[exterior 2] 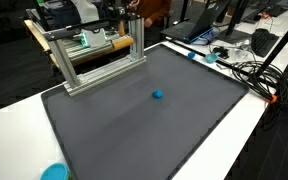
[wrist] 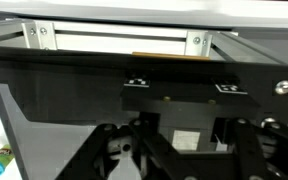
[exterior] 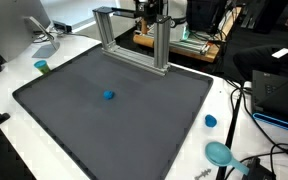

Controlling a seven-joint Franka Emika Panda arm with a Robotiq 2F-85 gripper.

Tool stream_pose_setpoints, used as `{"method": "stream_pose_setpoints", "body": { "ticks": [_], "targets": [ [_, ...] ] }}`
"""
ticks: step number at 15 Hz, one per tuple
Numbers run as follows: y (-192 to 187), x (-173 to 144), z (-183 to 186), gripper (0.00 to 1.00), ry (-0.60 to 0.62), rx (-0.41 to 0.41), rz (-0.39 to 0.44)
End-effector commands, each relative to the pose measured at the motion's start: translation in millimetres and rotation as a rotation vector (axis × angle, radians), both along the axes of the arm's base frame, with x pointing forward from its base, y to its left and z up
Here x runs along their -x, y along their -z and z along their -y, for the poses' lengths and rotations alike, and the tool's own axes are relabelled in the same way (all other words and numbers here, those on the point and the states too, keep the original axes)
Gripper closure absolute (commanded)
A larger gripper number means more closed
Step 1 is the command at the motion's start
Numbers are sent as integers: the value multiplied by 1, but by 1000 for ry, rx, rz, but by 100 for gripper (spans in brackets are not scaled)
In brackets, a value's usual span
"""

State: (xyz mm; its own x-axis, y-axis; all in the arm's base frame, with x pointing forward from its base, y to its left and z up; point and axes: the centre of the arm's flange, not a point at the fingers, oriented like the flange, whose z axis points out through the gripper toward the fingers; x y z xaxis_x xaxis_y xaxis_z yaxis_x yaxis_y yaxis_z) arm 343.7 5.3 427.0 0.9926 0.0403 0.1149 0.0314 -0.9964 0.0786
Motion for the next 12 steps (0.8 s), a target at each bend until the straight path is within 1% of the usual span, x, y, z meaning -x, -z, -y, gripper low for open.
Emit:
{"method": "stream_pose_setpoints", "body": {
  "ticks": [1, 3, 4, 6, 7, 9, 10, 12],
  "targets": [
    [0, 8, 2, 32, 9, -70, -30],
    [1, 10, 4, 11, 18, -97, -34],
    [1, 10, 4, 2, 22, -109, -38],
    [2, 11, 6, 0, 28, -128, -40],
    [2, 11, 7, 28, 29, -136, -41],
    [2, 11, 8, 29, 34, -153, -35],
    [1, 12, 8, 35, 36, -164, -32],
    [1, 12, 7, 51, 36, -174, -27]
  ]
}}
